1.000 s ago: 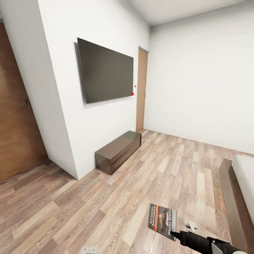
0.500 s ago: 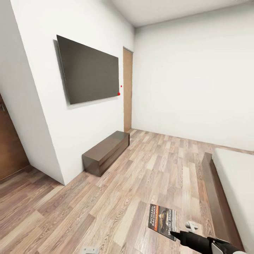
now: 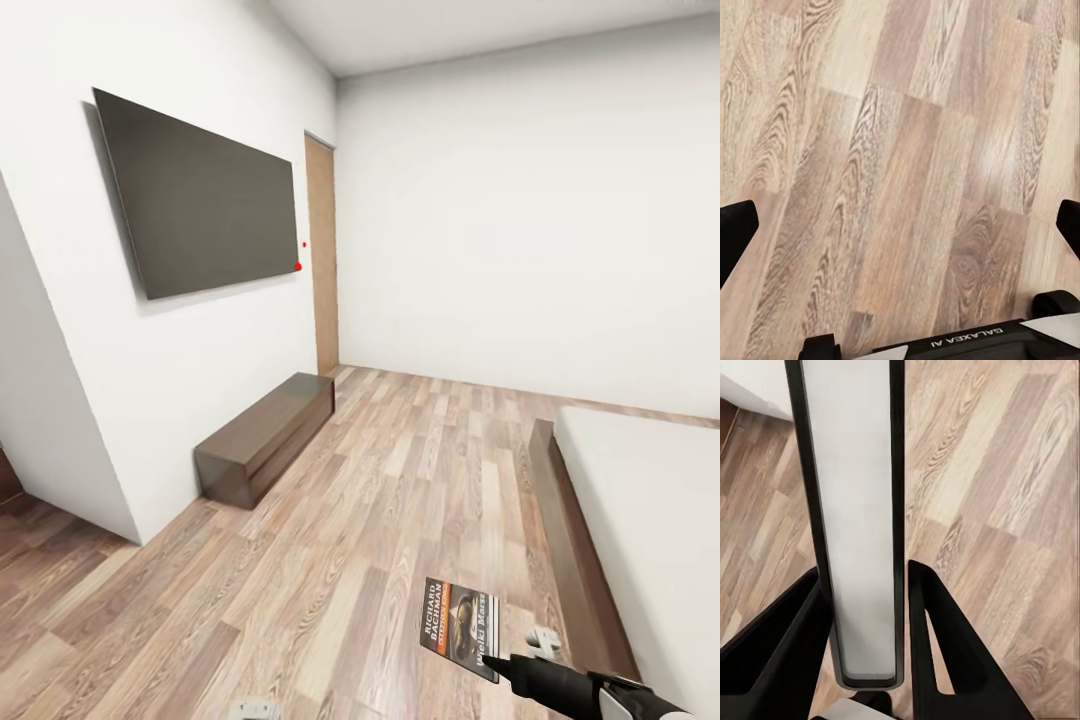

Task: In the bedroom, move the book from the bed onto either nightstand, and place the two sandals side by side next to the bed.

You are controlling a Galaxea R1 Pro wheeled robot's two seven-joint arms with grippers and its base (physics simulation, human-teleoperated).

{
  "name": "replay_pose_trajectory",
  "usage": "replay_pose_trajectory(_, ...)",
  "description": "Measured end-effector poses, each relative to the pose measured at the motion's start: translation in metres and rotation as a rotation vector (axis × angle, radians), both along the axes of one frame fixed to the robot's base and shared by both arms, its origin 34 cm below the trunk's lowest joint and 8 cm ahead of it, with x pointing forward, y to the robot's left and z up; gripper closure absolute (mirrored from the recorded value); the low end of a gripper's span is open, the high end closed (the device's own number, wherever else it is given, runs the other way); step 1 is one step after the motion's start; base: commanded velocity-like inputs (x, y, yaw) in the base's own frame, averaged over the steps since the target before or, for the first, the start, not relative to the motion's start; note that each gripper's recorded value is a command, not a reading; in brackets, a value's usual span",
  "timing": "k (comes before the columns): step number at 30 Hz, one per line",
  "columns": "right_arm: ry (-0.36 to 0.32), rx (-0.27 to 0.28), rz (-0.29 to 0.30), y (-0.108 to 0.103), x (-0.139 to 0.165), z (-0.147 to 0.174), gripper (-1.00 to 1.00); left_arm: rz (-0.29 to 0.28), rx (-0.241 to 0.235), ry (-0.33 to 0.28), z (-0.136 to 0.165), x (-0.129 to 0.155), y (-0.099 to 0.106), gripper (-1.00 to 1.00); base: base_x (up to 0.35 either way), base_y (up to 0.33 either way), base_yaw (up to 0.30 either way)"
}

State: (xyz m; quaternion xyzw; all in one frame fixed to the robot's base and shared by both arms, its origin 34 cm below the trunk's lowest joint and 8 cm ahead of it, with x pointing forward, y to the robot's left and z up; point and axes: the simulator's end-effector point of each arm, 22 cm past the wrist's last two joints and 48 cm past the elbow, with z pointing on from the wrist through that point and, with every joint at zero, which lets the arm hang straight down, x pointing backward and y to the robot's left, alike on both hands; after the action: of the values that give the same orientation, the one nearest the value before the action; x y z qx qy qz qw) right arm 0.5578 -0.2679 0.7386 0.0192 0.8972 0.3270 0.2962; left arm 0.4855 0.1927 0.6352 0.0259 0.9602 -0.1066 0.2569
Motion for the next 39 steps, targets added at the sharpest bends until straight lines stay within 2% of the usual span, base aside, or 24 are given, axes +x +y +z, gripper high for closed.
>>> replay_pose_trajectory(39,-0.001,0.001,-0.007,-0.0006,0.0012,0.0004,1.0,0.0,0.0,0.0,0.0,0.0,0.0,-1.0,0.0,0.0,-0.235)
